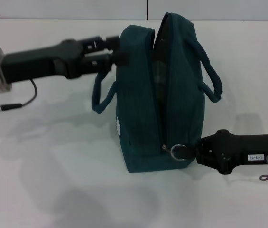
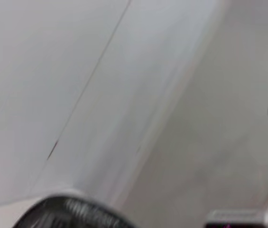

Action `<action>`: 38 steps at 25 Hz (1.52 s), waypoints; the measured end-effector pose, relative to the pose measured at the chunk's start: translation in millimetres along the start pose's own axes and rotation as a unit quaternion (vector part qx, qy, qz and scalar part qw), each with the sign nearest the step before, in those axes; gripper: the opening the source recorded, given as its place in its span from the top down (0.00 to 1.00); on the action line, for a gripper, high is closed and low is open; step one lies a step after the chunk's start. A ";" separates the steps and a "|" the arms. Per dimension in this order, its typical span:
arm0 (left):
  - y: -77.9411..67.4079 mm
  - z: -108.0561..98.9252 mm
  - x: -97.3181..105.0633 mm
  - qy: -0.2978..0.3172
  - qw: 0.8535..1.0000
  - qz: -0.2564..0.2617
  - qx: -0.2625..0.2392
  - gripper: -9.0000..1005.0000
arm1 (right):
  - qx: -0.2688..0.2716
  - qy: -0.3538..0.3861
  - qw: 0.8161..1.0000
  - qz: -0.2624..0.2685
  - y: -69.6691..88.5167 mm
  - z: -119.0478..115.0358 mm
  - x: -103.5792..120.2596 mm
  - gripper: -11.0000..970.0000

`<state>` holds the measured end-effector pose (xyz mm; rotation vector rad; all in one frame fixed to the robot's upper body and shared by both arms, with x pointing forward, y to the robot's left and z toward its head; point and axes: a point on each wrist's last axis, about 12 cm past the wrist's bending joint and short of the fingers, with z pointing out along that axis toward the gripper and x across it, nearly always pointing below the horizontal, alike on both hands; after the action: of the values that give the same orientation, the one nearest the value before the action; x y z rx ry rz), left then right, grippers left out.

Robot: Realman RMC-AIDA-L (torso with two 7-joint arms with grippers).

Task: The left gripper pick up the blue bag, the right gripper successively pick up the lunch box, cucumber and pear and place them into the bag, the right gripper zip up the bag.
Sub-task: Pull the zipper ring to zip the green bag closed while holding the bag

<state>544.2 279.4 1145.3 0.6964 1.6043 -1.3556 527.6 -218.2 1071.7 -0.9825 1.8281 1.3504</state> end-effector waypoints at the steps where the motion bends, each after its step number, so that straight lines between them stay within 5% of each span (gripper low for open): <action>1: -0.4 -1.5 -3.7 -0.003 1.000 0.003 0.001 0.19 | 0.001 0.000 1.000 0.000 -0.2 0.0 0.1 0.97; 9: -1.9 -14.8 -12.8 -0.003 1.000 -0.004 -0.012 0.19 | -0.007 0.005 1.000 -0.007 0.4 -0.4 -3.1 0.97; 18: -6.1 -54.5 37.5 0.020 0.994 -0.034 -0.097 0.19 | -0.012 -0.009 0.999 -0.033 -0.2 -16.4 -18.7 0.97; 26: -8.3 -47.2 88.5 0.031 0.991 -0.051 -0.123 0.19 | -0.019 -0.010 0.998 -0.053 -1.2 -8.2 -29.0 0.97; 38: -14.4 -39.8 111.8 0.066 0.990 -0.070 -0.105 0.19 | -0.027 -0.010 0.997 -0.075 -2.6 6.8 -43.4 0.97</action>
<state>471.8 300.1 1052.5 0.5646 1.9004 -1.2358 552.3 -204.0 1105.3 -1.1063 1.6752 1.3194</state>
